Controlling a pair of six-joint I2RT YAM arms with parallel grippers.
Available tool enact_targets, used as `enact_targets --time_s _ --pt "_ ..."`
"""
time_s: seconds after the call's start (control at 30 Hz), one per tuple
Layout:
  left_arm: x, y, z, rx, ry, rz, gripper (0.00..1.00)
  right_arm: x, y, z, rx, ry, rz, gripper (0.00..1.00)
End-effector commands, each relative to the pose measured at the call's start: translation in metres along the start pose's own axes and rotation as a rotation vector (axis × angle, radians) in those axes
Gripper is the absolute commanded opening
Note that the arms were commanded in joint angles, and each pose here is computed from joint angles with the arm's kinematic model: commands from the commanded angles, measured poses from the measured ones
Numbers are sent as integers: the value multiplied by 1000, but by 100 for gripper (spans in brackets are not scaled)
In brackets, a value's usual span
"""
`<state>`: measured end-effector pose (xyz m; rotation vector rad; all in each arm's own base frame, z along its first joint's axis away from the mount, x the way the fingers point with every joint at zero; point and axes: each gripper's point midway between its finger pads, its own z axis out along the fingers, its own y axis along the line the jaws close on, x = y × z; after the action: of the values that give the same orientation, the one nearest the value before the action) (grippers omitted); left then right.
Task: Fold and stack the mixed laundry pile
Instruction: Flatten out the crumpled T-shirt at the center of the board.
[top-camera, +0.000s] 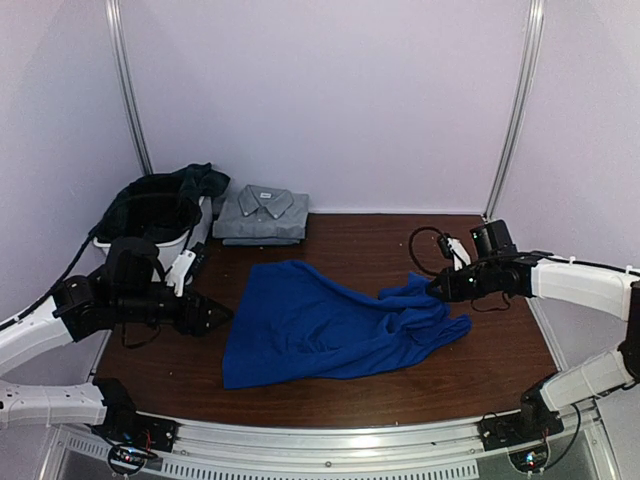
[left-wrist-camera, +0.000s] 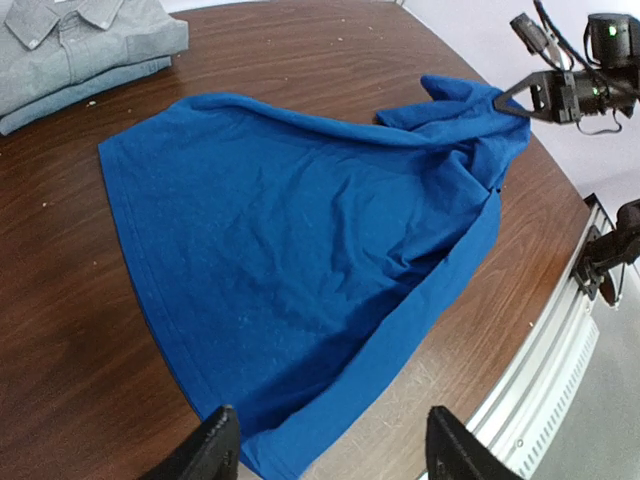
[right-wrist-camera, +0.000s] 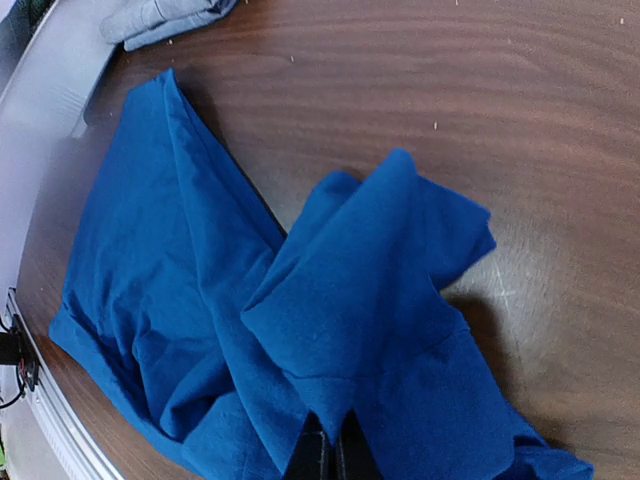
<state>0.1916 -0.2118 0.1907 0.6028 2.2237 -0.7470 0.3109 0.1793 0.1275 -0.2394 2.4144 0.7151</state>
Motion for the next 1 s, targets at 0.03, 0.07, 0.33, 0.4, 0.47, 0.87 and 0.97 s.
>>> enact_targets --time_s 0.03,0.07,0.33,0.4,0.47,0.87,0.97 --pt "-55 16 10 -120 -145 -32 80 14 3 -1 -24 14 22 0" --pt "-63 31 22 -186 -131 -38 79 11 3 0 -24 9 23 0" --pt "-98 132 130 -468 51 -116 73 -8 4 10 -31 -5 8 0" --pt "-107 149 151 -477 60 -130 72 -20 6 9 -36 -35 3 0" --pt "-107 163 175 -475 94 -134 71 -31 8 8 -42 -55 -7 0" --pt "-67 210 269 -504 299 -121 70 -68 4 8 -21 -89 -47 0" --pt "-72 205 273 -464 310 -94 39 -77 1 12 -21 -92 -52 0"
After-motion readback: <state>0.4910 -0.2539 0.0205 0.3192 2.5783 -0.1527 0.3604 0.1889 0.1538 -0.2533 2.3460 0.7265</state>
